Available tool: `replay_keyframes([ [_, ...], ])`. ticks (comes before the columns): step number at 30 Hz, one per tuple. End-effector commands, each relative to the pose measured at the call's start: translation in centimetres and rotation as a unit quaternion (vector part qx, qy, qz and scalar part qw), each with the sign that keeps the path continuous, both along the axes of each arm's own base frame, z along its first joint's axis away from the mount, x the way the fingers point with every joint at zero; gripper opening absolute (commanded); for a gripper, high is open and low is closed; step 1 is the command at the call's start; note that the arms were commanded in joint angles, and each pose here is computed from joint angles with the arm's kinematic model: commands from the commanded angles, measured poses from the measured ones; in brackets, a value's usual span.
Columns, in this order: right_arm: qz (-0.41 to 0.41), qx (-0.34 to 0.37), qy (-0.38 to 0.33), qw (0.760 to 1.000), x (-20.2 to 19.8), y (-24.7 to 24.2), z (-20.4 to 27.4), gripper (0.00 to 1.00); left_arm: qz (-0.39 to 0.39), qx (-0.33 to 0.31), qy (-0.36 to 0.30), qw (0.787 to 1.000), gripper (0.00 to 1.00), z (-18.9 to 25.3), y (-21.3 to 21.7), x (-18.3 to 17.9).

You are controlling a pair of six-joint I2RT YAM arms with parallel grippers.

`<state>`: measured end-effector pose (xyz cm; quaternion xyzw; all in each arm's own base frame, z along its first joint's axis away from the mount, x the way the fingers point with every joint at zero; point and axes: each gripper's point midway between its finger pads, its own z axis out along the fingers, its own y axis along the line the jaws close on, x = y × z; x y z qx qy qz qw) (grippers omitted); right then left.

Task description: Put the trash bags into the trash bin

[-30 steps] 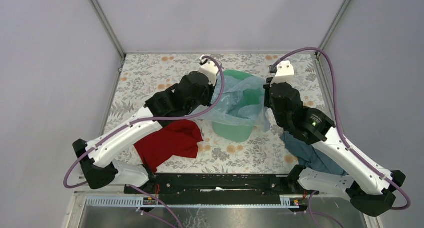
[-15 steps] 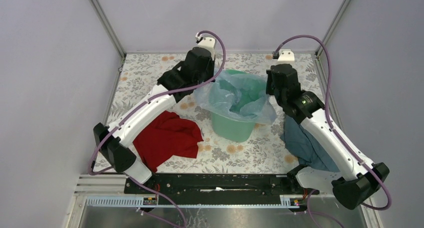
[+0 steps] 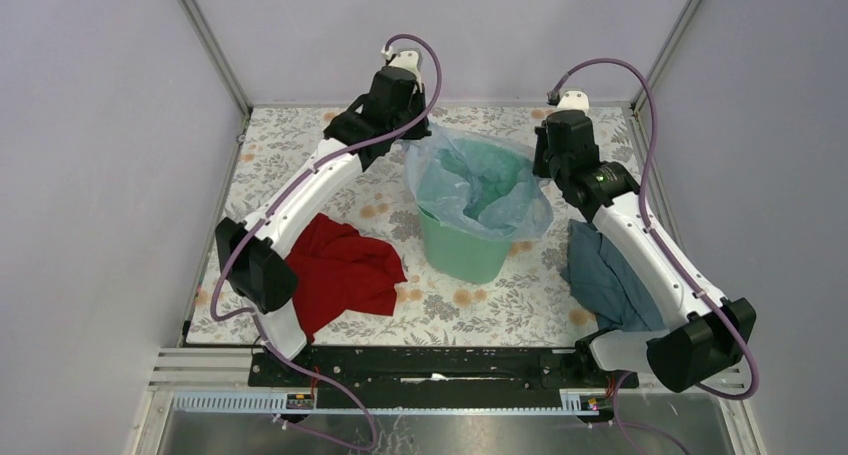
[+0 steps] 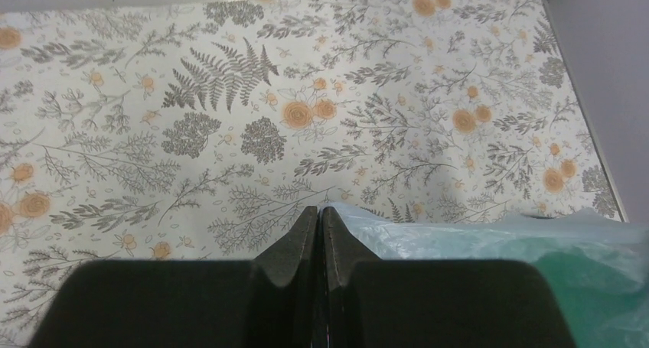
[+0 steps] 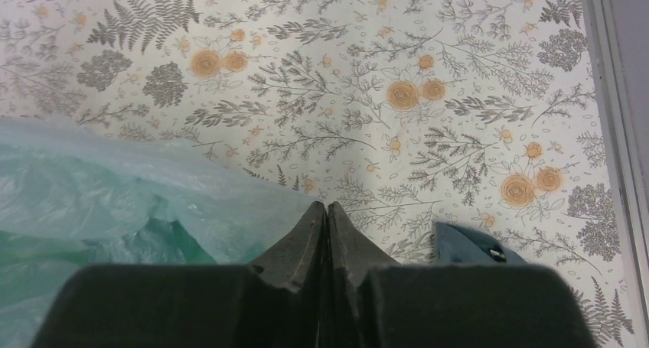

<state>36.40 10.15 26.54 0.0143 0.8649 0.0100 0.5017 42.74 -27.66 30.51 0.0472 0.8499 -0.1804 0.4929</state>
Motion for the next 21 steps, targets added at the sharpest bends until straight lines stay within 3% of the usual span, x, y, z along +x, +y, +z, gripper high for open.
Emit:
replay_keyframes([
  [1, -0.027, 0.01, -0.028, 0.999, 1.8, -0.9, 1.6, 0.15, 0.018, -0.032, -0.005, 0.999, 0.09, 0.7, 0.2, 2.1],
  [7, -0.025, 0.015, -0.015, 0.999, 2.4, -0.6, 0.4, 0.19, 0.033, -0.029, 0.041, 0.998, 0.05, -3.4, 1.0, 2.8],
  [11, -0.008, 0.02, 0.005, 1.0, 1.8, -0.1, -1.3, 0.2, 0.039, -0.032, 0.068, 0.996, 0.04, -5.2, 2.0, 1.4],
  [13, 0.003, 0.03, 0.014, 0.999, 1.2, 0.3, -2.3, 0.26, 0.037, -0.041, 0.08, 0.995, 0.04, -6.1, 2.3, 0.3],
  [16, 0.007, 0.045, 0.025, 0.999, 0.2, 0.6, -3.5, 0.35, 0.035, -0.062, 0.092, 0.993, 0.08, -6.8, 2.7, -1.3],
  [21, 0.003, 0.04, 0.036, 0.999, -0.9, 0.0, -4.6, 0.41, 0.02, -0.085, 0.098, 0.991, 0.18, -7.1, 2.9, -2.9],
])
